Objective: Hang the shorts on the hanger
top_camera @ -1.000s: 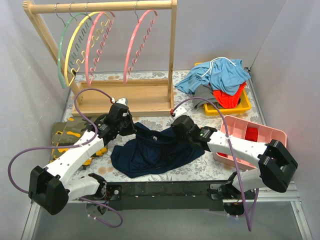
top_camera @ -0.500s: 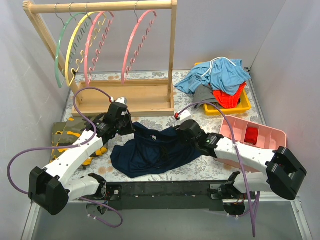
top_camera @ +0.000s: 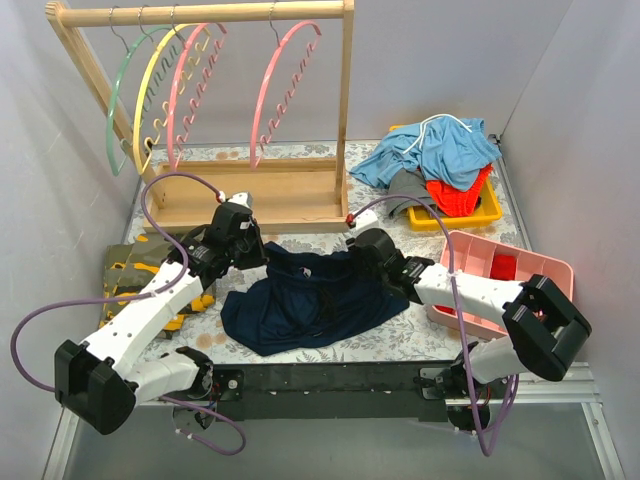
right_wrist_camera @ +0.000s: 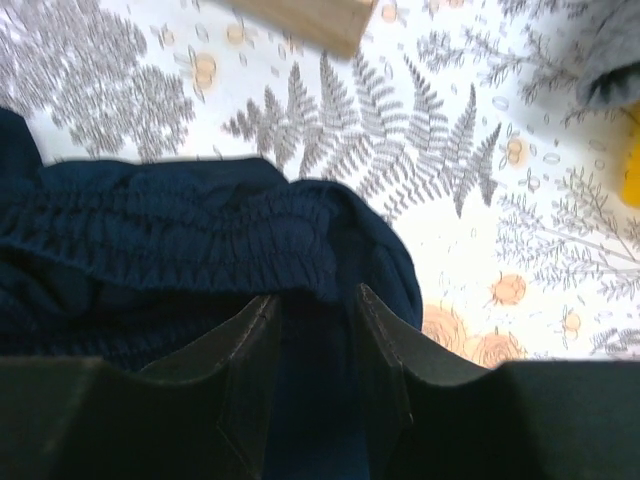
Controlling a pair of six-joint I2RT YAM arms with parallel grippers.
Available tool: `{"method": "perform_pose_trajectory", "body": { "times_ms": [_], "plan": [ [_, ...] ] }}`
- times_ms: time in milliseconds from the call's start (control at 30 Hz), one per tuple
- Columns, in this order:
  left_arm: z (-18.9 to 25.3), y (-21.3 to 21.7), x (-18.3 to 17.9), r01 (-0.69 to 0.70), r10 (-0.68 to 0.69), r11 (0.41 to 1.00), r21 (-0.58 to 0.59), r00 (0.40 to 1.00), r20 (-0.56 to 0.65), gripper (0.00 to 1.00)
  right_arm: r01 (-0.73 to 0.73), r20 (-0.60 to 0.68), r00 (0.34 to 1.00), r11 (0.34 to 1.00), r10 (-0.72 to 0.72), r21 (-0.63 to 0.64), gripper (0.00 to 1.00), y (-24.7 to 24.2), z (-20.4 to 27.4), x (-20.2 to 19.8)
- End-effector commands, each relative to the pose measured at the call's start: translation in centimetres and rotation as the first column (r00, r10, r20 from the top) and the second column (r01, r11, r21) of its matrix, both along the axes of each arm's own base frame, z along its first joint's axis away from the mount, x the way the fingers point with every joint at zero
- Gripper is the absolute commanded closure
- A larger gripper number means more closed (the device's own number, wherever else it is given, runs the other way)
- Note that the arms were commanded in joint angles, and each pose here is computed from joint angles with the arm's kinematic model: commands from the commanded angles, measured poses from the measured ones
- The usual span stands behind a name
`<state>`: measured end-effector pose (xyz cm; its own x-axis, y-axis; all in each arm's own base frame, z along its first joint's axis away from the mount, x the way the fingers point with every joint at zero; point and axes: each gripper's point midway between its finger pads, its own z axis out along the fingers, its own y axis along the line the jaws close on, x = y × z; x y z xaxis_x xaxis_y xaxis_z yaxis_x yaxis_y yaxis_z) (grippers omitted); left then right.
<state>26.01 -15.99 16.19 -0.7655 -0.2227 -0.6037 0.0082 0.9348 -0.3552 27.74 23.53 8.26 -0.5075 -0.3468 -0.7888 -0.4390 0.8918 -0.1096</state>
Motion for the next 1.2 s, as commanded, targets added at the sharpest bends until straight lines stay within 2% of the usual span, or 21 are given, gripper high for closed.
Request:
{"method": "perform_pose_trajectory", "body": {
  "times_ms": [0,167,233,300,400,600,733,833,967,1000,1067,1100,1167],
  "plan": [
    [2.9,0.1,0.1,0.018,-0.016,0.999,-0.027,0.998,0.068,1.0,0.003,0.103,0.995,0.988,-0.019,0.157,0.58,1.5,3.3,2.8],
    [4.4,0.2,0.0,0.03,-0.026,0.999,-0.034,0.995,0.098,1.0,-0.043,0.085,0.996,0.978,0.026,0.206,0.64,2.6,3.2,3.0],
    [5.6,0.2,-0.1,0.033,-0.027,0.998,-0.046,0.992,0.126,1.0,-0.056,0.085,0.996,0.973,0.038,0.225,0.72,2.8,3.7,2.7],
    [6.5,0.4,-0.3,0.034,-0.026,0.998,-0.054,0.989,0.148,1.0,-0.071,0.093,0.994,0.964,0.048,0.256,0.74,3.0,4.6,2.3],
    [7.5,0.5,-0.6,0.036,-0.026,0.997,-0.061,0.986,0.165,1.0,-0.069,0.085,0.995,0.961,0.047,0.267,0.97,2.6,6.2,1.7],
    [11.2,1.2,-1.0,0.032,-0.012,0.997,-0.076,0.971,0.239,1.0,-0.056,0.154,0.988,0.942,0.005,0.331,0.99,1.4,14.0,1.2],
    [12.6,0.9,-1.4,0.061,-0.035,0.994,-0.095,0.967,0.254,1.0,-0.051,0.138,0.99,0.946,0.007,0.321,0.99,0.8,16.2,0.6],
    [14.2,0.4,-1.9,0.095,-0.059,0.988,-0.125,0.962,0.266,1.0,-0.04,0.142,0.99,0.945,-0.007,0.325,0.99,0.1,19.8,0.1],
    [18.5,0.7,-1.6,0.091,-0.04,0.987,-0.134,0.94,0.338,1.0,-0.053,0.215,0.976,0.931,-0.028,0.362,0.99,-1.1,27.2,-0.5],
    [21.0,0.9,-1.0,0.078,-0.023,0.988,-0.132,0.925,0.379,1.0,-0.065,0.242,0.97,0.921,-0.033,0.384,0.99,-1.5,30.8,-0.8],
    [23.3,1.3,-1.2,0.071,-0.01,0.988,-0.136,0.914,0.406,1.0,-0.092,0.265,0.964,0.911,-0.019,0.401,0.99,-1.4,34.0,-1.1],
    [26.2,1.6,-1.5,0.078,0.005,0.984,-0.16,0.888,0.461,1.0,-0.117,0.302,0.953,0.893,-0.022,0.434,0.99,-1.9,37.3,-1.9],
    [27.8,1.9,-1.5,0.067,0.022,0.984,-0.165,0.875,0.484,1.0,-0.15,0.331,0.944,0.874,-0.013,0.462,0.99,-2.1,40.3,-2.6]
  ]
}}
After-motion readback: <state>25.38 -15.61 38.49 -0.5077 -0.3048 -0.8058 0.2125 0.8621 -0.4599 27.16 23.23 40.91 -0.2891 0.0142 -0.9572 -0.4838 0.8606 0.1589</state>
